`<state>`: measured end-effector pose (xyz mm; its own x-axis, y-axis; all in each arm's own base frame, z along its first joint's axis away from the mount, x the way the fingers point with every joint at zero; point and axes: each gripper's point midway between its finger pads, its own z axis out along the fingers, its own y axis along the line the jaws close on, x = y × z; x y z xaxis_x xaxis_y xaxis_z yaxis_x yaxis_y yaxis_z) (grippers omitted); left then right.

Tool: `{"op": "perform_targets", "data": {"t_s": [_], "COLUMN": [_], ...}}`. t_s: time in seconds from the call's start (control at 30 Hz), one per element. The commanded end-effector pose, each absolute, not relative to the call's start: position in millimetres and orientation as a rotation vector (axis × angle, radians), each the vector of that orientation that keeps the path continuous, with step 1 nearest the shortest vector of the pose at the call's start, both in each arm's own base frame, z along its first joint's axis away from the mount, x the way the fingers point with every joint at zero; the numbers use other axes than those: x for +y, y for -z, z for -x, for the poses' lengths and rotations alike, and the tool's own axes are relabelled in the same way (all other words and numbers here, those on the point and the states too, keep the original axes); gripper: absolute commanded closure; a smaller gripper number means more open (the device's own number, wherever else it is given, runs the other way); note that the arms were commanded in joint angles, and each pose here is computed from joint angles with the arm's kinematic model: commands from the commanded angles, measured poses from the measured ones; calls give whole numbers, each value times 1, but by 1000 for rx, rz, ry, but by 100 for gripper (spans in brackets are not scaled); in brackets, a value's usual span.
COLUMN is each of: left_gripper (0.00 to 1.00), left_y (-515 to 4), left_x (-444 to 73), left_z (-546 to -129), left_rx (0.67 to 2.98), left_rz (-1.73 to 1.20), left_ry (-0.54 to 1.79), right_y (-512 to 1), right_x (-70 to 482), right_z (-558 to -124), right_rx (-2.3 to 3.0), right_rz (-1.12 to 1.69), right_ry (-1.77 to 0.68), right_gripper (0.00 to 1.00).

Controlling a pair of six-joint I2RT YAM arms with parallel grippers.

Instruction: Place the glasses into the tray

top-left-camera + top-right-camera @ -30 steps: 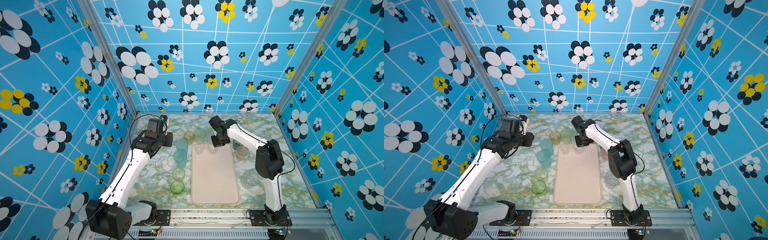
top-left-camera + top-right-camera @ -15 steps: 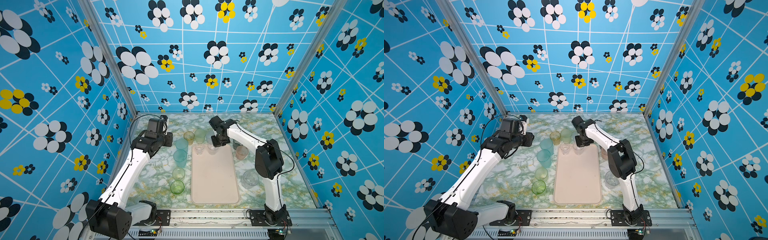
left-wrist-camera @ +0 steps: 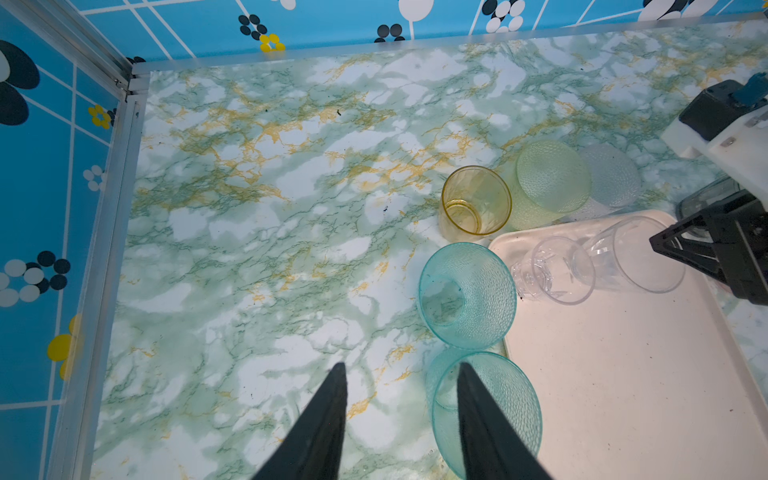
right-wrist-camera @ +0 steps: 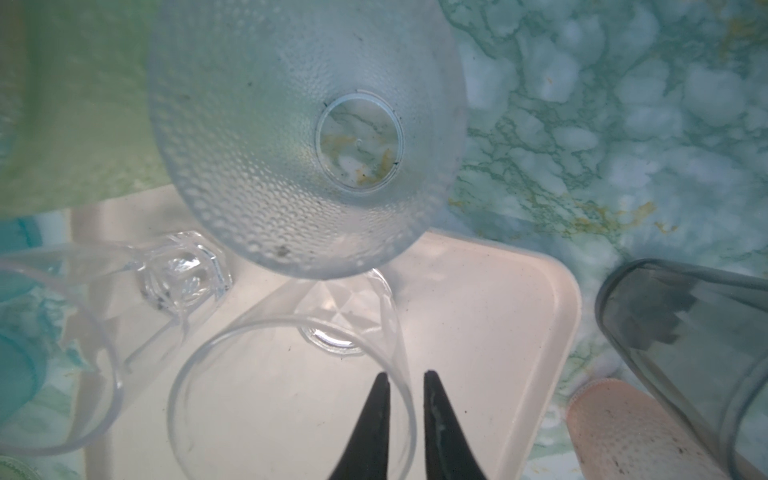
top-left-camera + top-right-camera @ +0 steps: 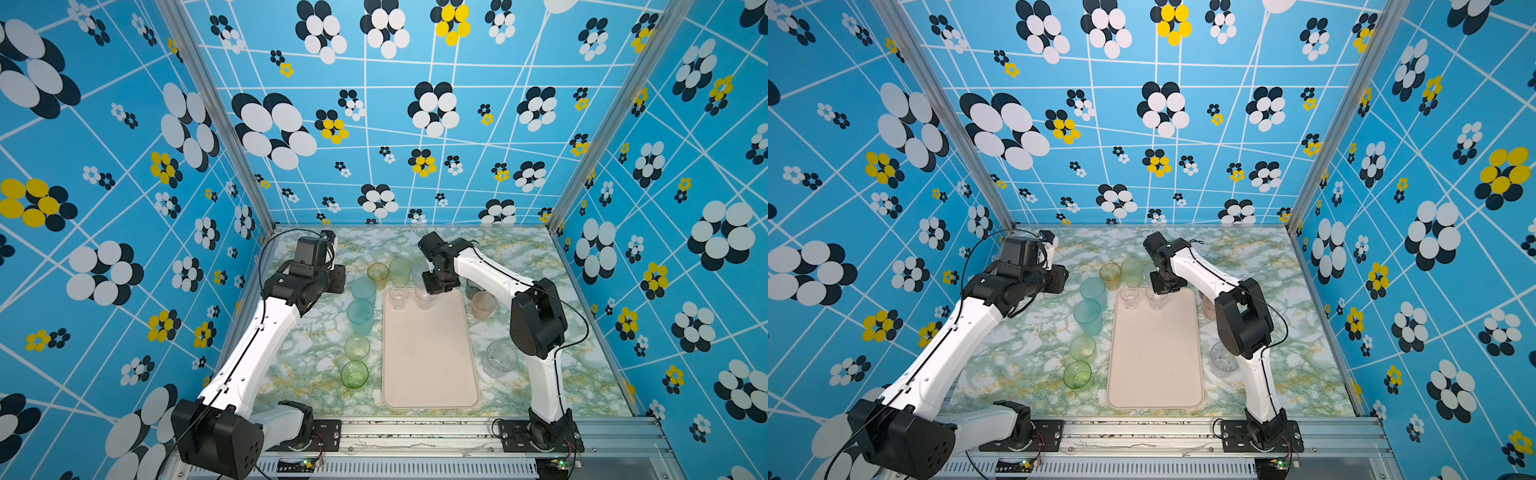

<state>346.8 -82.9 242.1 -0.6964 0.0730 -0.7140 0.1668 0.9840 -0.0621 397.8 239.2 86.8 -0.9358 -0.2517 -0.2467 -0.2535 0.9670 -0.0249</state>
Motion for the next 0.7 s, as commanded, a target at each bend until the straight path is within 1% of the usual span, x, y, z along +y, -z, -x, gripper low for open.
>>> {"op": "perform_targets", "data": {"t_s": [0.0,0.17,0.3,0.47,0.67], "left_gripper": [55,55,55,55,55], "left_y": [-233,-231,-229,-229,-232], "left_x": [-85,-85,-86,-88,-85], "left_z": [-346,-346,-347,-348,-346], "left_rx": [2355,2361,2362,2365,2358], "left_rz": [-183,-182,-185,-188,-182], "left_ry": [159,161,167,173,165], "right_y": [-113,-143,-155,-151,-147], "right_x": [240,241,235,226,232], "right_z": [-397,-399,-405,-420,-439], "right_rx": [2828,2774,2752,2775,2790], "right_rz": [340,313,292,280,296], "right_ry": [-89,-179,-202,-164,-172], "right_gripper": [80,76,75,76,75]}}
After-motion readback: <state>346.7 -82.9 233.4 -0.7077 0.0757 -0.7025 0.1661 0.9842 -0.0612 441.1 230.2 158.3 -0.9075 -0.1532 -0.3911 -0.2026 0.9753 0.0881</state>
